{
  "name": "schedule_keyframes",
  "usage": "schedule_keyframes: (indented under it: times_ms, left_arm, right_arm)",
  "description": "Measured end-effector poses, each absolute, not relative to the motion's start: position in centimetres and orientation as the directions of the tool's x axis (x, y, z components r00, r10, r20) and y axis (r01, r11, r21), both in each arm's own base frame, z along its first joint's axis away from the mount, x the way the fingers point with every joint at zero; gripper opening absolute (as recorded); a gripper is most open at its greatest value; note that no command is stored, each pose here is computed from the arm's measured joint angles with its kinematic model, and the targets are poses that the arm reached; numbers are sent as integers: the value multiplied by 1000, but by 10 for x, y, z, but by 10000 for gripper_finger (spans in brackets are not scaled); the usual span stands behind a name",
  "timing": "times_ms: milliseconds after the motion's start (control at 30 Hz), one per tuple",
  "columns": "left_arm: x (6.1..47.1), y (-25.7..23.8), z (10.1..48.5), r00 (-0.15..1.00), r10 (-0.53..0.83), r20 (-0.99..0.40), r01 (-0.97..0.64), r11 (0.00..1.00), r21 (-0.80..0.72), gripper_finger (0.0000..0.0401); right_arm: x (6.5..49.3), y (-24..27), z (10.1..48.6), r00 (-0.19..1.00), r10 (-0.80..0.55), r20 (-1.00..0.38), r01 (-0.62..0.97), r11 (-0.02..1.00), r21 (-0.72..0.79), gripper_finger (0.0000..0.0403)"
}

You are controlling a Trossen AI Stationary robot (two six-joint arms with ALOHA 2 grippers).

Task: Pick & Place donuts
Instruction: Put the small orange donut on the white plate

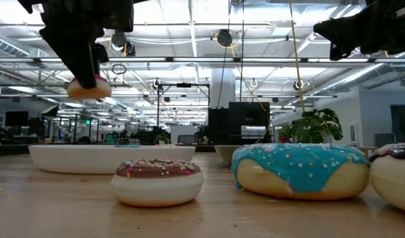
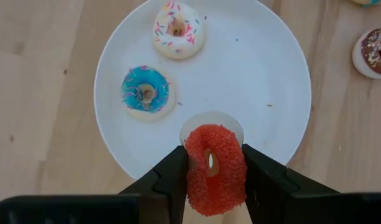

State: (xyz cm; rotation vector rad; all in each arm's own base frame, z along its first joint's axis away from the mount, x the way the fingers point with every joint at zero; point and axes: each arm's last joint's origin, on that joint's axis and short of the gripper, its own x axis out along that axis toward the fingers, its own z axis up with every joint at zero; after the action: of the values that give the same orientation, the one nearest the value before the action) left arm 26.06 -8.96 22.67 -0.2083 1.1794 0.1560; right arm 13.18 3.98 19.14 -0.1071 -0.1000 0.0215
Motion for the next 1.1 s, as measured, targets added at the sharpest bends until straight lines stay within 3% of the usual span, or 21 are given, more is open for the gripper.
schedule_keyframes:
  times_ms: [533,1100]
  left_arm:
    - [264,-102,219,426,-29,-904,-231,963,-139,134]
    - [281,-113,168,281,-5,-960,-188,980,-61,133]
  right_arm:
    - [132,40,192,995,27,101,-16,994,-107,0]
    - [132,40,192,994,26,108,-14,994,-105,0]
